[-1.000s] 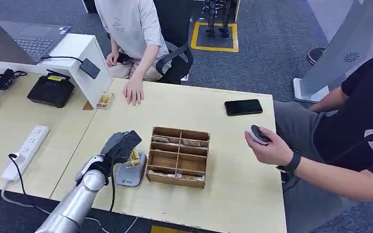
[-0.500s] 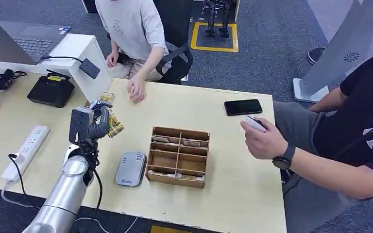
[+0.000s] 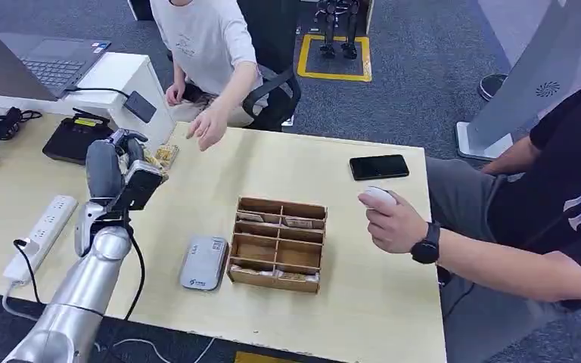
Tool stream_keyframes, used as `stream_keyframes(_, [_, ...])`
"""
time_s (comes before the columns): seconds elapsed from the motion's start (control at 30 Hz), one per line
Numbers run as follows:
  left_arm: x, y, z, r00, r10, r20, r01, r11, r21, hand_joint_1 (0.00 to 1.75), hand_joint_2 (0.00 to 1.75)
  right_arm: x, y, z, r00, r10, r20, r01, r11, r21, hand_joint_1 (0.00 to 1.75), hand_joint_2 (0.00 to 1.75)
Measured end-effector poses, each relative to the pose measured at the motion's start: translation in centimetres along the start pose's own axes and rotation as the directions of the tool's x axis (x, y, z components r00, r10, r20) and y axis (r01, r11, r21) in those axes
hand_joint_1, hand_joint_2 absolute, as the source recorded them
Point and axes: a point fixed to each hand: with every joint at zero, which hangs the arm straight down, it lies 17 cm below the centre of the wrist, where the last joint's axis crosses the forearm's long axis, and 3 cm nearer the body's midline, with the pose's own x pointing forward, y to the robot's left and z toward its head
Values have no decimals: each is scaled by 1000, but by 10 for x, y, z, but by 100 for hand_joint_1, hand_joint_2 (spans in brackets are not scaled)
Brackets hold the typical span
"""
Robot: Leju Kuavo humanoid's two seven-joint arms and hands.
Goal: Pass the card to the sensor for recognition and then transmit it.
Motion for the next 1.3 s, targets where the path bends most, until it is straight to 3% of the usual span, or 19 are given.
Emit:
stream_keyframes(0.17, [8, 3, 1, 979, -181, 97, 179, 983, 26, 175, 175, -1, -2, 0, 1000, 6, 10, -6, 1000, 7, 0, 175])
stream_keyframes(0.3, [4, -6, 1, 955, -273, 111, 275, 961, -1, 175, 175, -4, -6, 0, 1000, 10, 9, -10, 1000, 6, 0, 175])
stream_keyframes(0.87, [-3, -18, -1, 946, -301, 119, 307, 951, -31, 175, 175, -10, -13, 0, 1000, 25, 2, -25, 1000, -3, 0, 175])
stream_keyframes(0.9, [-3, -18, -1, 947, -298, 122, 304, 952, -29, 0, 175, -10, -13, 0, 1000, 25, 2, -25, 1000, -3, 0, 175])
stream_keyframes(1.03, [-7, -14, -3, 967, -242, 81, 245, 969, -18, 0, 175, -10, -13, 0, 1000, 25, 1, -25, 1000, -3, 0, 175])
stream_keyframes(1.3, [-24, -19, -4, 996, -44, -83, 40, 998, -50, 0, 175, -13, -13, 0, 1000, 17, -5, -17, 1000, -14, 0, 175])
